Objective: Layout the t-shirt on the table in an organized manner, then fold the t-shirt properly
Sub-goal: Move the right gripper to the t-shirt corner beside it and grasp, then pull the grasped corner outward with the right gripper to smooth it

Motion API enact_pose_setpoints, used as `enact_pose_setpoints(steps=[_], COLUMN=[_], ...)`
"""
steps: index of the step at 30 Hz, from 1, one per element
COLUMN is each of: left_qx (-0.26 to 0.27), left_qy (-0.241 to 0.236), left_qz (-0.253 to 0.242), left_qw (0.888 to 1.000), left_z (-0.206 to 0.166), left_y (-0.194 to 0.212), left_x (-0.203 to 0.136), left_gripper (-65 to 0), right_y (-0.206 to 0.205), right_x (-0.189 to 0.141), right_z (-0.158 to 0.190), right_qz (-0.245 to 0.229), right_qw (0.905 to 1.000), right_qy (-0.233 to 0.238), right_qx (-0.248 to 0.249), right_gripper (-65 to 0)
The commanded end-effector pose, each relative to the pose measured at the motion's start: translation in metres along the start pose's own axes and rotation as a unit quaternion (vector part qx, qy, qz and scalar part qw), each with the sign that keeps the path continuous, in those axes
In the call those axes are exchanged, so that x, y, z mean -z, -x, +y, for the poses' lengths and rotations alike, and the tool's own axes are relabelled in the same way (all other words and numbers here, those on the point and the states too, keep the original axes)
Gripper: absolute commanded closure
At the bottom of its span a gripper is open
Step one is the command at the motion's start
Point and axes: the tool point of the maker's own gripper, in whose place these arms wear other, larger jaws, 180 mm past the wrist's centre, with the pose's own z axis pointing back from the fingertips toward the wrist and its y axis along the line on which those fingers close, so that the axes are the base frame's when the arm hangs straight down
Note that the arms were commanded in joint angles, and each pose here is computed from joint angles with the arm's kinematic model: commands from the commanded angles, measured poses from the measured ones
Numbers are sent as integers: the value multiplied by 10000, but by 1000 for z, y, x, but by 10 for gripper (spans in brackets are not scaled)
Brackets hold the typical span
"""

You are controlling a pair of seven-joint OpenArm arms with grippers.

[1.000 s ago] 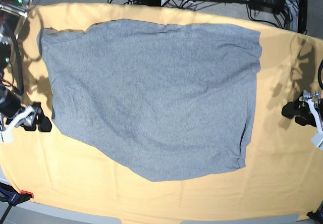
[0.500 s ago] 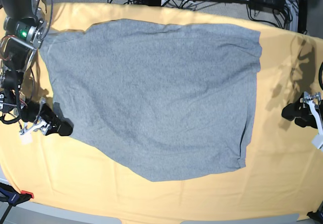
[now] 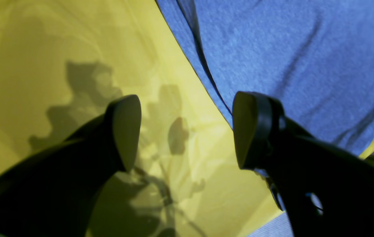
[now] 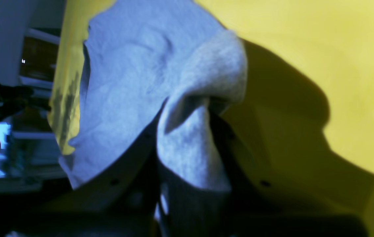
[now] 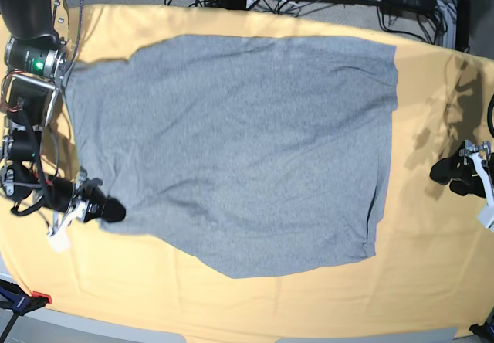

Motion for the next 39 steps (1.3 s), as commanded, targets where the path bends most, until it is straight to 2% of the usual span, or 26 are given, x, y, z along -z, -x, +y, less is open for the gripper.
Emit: enact_pose_setpoints(steps=[1,5,9,13,17,18,21,22,23,27,30,32,37,39], left_qx=[144,146,147,147,145,144,144,146,145,146,147,147,147,146], left_qy=[-96,-96,-93,-95,-94,-93,-93,-90,-92,-96,-96,-98,-93,-95], left_qz=[-275,-288,-320,-330,-330,-334,-351,-370,-393,-415,-418,-417,-421,-416], left_qw=[9995,9994,9993,9993,9993,9993,9992,9992,9991,9990,9990,9990,9990,9990], left_z=[3,3,3,3,3,3,3,3,3,3,3,3,3,3], left_y=[-20,-20,-22,-22,-22,-22,-23,-23,-24,-25,-25,-25,-25,-25], left_x=[-15,-15,-15,-15,-15,-15,-15,-15,-15,-16,-16,-16,-15,-15], left_gripper=[-443,-443,-443,-443,-443,-443,-443,-443,-443,-443,-443,-443,-443,-443], right_y=[-23,-12,24,63,102,113,143,150,154,144,131,132,152,151], right_x=[-11,-21,-28,-31,-25,-22,-11,-7,-4,-3,-10,-15,-14,-12], right_z=[11,41,69,94,106,105,106,110,114,143,178,193,205,202], right_qz=[-211,-130,101,392,865,1032,1535,1641,1703,1547,1234,1147,1325,1366], right_qw=[9991,9926,9812,9709,9641,9624,9540,9515,9491,9364,9183,9098,9069,9047], right_qy=[-47,-21,57,-2,-106,-110,-162,-246,-332,-561,-730,-796,-1098,-1026], right_qx=[-356,-1205,-1927,-2364,-2508,-2510,-2569,-2592,-2629,-3100,-3691,-3909,-3846,-3902], right_gripper=[0,0,0,0,0,-39,-317,-390,-423,-422,-422,-421,-417,-412])
